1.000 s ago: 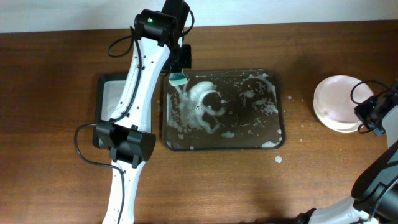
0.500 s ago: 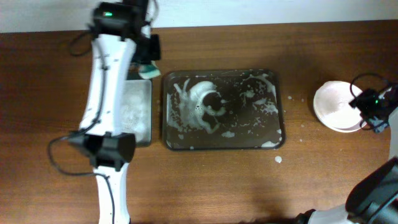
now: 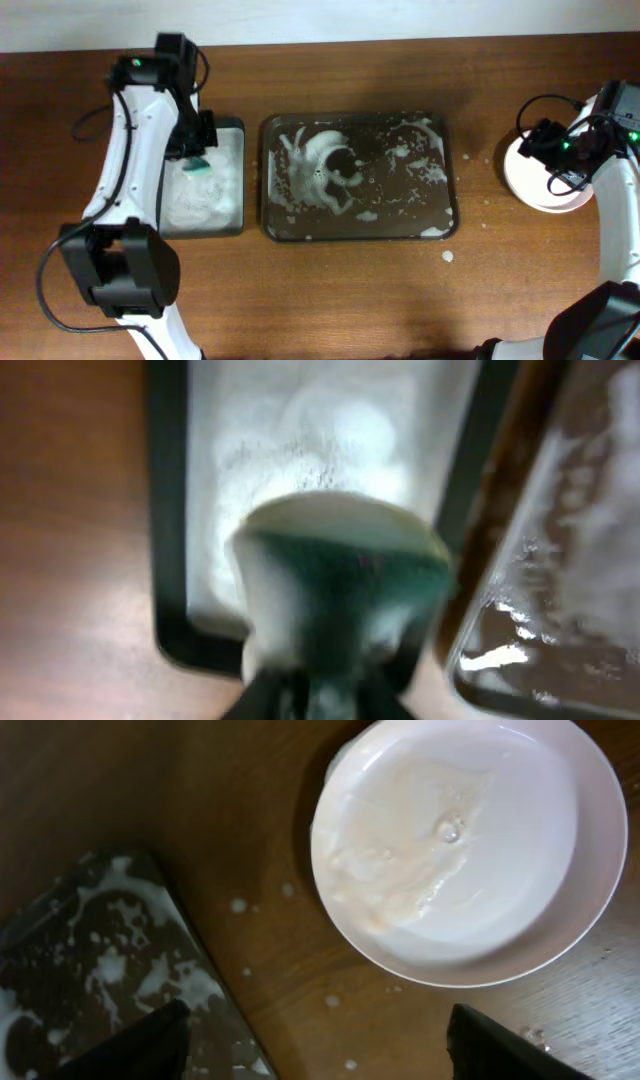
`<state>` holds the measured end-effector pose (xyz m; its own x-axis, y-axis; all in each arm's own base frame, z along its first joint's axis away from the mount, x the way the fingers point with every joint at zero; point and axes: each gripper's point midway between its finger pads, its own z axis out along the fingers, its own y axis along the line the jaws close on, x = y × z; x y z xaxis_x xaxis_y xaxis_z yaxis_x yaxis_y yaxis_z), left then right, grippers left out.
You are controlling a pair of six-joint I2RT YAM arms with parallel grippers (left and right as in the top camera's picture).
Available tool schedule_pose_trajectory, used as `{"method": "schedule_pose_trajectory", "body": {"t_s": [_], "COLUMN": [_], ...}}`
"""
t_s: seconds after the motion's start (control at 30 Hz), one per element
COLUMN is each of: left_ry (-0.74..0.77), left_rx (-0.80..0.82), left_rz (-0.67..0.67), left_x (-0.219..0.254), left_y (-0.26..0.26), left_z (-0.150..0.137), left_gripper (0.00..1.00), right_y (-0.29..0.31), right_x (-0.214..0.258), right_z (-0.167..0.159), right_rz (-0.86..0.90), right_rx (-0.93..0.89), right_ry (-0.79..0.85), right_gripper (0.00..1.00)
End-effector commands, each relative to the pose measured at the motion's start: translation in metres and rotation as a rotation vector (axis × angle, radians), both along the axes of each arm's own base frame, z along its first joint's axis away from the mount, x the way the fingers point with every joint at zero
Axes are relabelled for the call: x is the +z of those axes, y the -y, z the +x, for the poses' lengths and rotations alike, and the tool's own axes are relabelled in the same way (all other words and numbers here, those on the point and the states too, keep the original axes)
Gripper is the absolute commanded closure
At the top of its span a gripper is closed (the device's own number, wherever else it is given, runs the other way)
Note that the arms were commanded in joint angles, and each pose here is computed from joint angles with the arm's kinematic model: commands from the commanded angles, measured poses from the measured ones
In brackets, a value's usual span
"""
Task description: Clean dirty plates on tray and stack at the side
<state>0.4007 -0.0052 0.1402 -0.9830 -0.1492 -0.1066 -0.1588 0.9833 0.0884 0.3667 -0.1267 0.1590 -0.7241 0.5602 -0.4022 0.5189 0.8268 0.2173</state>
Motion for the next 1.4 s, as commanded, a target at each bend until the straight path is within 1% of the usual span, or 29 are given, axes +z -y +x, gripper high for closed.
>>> {"method": "schedule_pose_trajectory", "body": {"t_s": [0.0,0.03,0.23,0.33,0.5,0.6,0.7,0.77,0.8,0.87,1.0,1.1,1.2,1.37], "left_ry": [-0.027,-0.018,0.019,0.085,0.271,0.348,0.364,0.355,0.355,0.355,0.355,0.356,0.355,0.355], "left_rx": [-0.028,-0.027,-0.027,-0.035,-0.051,-0.054,-0.051,-0.051,-0.051,-0.051,-0.051,-0.051,-0.051,-0.051], "left_rz": [0.016,0.014,0.012,0.01,-0.02,-0.031,-0.02,-0.02,-0.02,-0.02,-0.02,-0.02,-0.02,-0.02], "left_x": [-0.033,-0.037,-0.031,0.001,0.083,0.108,0.111,0.109,0.109,0.109,0.109,0.109,0.109,0.109], "left_y": [-0.001,-0.001,-0.001,0.0,0.008,0.01,0.008,0.008,0.008,0.008,0.008,0.008,0.008,0.008], "left_z": [-0.006,-0.004,0.004,0.015,0.033,0.037,0.039,0.038,0.038,0.038,0.038,0.038,0.038,0.038], "left_gripper": [0.15,0.01,0.01,0.01,0.01,0.01,0.01,0.01,0.01,0.01,0.01,0.01,0.01,0.01], "right_y": [0.001,0.001,-0.002,-0.006,-0.015,-0.033,-0.052,-0.058,-0.061,-0.068,-0.075,-0.078,-0.078,-0.08], "right_x": [0.003,0.005,0.025,0.046,0.087,0.113,0.14,0.157,0.167,0.179,0.198,0.203,0.196,0.196], "right_z": [-0.001,-0.002,-0.008,-0.016,-0.037,-0.053,-0.078,-0.093,-0.102,-0.116,-0.134,-0.14,-0.144,-0.139], "right_rz": [-0.033,-0.034,-0.059,-0.091,-0.142,-0.12,-0.111,-0.138,-0.152,-0.17,-0.206,-0.217,-0.205,-0.204], "right_rx": [0.012,0.013,0.029,0.065,0.095,0.127,0.155,0.156,0.156,0.16,0.162,0.161,0.159,0.174], "right_ry": [-0.006,-0.004,0.037,0.072,0.152,0.227,0.306,0.361,0.394,0.439,0.512,0.535,0.501,0.512], "right_gripper": [0.15,0.15,0.15,0.14,0.14,0.14,0.14,0.09,0.02,0.02,0.02,0.02,0.02,0.02]}}
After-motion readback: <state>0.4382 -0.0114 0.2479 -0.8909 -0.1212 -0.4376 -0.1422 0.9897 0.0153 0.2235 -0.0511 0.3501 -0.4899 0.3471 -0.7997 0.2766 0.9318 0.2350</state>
